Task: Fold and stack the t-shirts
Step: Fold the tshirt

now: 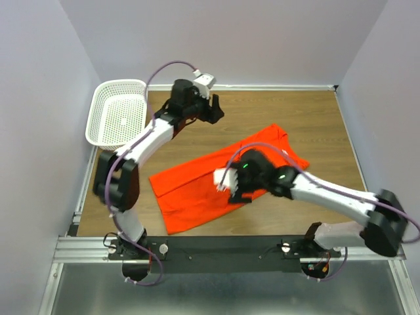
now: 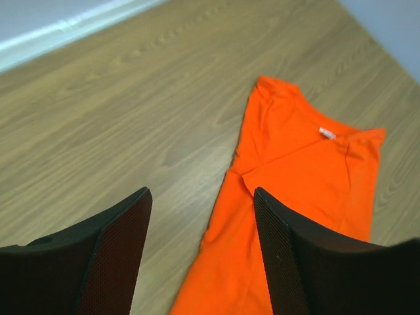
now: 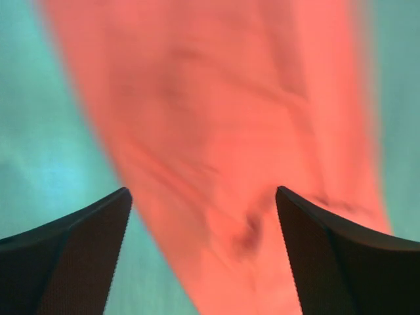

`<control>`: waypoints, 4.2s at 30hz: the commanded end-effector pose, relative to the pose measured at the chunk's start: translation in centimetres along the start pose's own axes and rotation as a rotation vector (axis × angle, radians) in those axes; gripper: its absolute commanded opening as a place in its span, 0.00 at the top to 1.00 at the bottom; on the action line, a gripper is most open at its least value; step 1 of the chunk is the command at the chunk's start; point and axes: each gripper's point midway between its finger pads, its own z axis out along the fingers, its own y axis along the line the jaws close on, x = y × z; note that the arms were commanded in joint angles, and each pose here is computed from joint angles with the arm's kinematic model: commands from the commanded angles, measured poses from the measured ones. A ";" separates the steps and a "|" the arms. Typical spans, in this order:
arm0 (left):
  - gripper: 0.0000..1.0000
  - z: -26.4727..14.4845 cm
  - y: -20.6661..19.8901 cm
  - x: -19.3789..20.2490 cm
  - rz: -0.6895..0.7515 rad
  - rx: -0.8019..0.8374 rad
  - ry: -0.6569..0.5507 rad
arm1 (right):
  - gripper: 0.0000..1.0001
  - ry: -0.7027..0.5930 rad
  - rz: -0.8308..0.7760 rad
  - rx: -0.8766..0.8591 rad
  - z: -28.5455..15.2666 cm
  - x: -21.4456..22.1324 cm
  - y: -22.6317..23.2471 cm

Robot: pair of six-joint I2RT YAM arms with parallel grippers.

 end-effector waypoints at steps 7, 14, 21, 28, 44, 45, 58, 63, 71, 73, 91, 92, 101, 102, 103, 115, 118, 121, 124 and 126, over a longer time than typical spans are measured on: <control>0.33 11.6 -3.2 11.4 0.054 0.173 0.376 | 0.00 -0.123 0.765 0.591 -16.6 14.3 -12.1; 0.33 15.9 -4.8 13.6 0.057 0.247 0.424 | 0.00 -0.139 0.888 0.598 -17.9 16.7 -11.3; 0.36 17.9 -3.8 16.5 0.049 0.209 0.475 | 0.00 -0.160 0.884 0.603 -18.2 16.1 -11.3; 0.43 17.7 -4.0 17.9 0.049 0.248 0.519 | 0.00 -0.157 0.888 0.599 -18.1 16.2 -11.2; 1.00 19.0 -3.4 15.5 -0.026 0.227 0.464 | 0.00 -0.138 0.896 0.612 -18.2 16.7 -11.3; 1.00 19.2 -1.7 14.7 -0.046 0.188 0.435 | 0.00 -0.139 0.895 0.611 -18.2 16.7 -11.2; 1.00 16.4 15.6 11.9 -0.461 -0.256 0.298 | 0.00 -0.126 0.897 0.617 -18.2 17.0 -11.2; 0.85 14.9 19.3 10.2 -0.487 -0.359 0.247 | 0.00 -0.125 0.902 0.603 -17.9 17.1 -11.1; 0.44 10.0 17.4 4.3 -0.341 -0.371 0.191 | 0.00 -0.321 0.531 0.165 -12.9 11.5 -5.1; 0.41 5.9 16.7 0.9 -0.283 -0.447 0.101 | 0.00 -0.305 0.378 0.078 -10.6 9.5 -4.1; 0.24 -23.5 5.3 1.8 -0.297 -0.596 -0.348 | 0.09 -0.086 -0.371 -0.055 8.8 -6.3 3.6; 0.24 -23.4 5.2 2.8 -0.305 -0.590 -0.334 | 0.10 -0.072 -0.364 -0.028 9.1 -6.4 2.9; 0.24 -24.7 4.4 4.3 -0.321 -0.593 -0.332 | 0.33 -0.049 -0.335 -0.044 10.6 -5.3 3.7; 0.24 -24.9 4.4 4.3 -0.320 -0.593 -0.335 | 0.37 -0.054 -0.335 -0.056 10.5 -5.1 4.0; 0.24 -25.1 4.2 4.1 -0.316 -0.590 -0.343 | 0.46 -0.061 -0.336 -0.063 10.4 -5.2 4.2; 0.24 -24.6 3.3 4.6 -0.326 -0.534 -0.327 | 0.99 -0.031 -0.392 -0.176 10.4 -2.7 6.9; 0.24 -23.9 2.5 4.8 -0.324 -0.478 -0.306 | 1.00 -0.030 -0.440 -0.215 9.0 -2.0 7.8; 0.24 -23.0 1.9 5.6 -0.342 -0.429 -0.271 | 0.99 0.008 -0.499 -0.285 6.8 0.2 9.3; 0.24 -21.5 1.3 6.8 -0.370 -0.356 -0.232 | 0.99 0.009 -0.545 -0.354 4.2 1.7 11.1; 0.25 -20.4 0.8 7.6 -0.397 -0.306 -0.209 | 0.99 0.046 -0.541 -0.406 2.8 4.1 12.8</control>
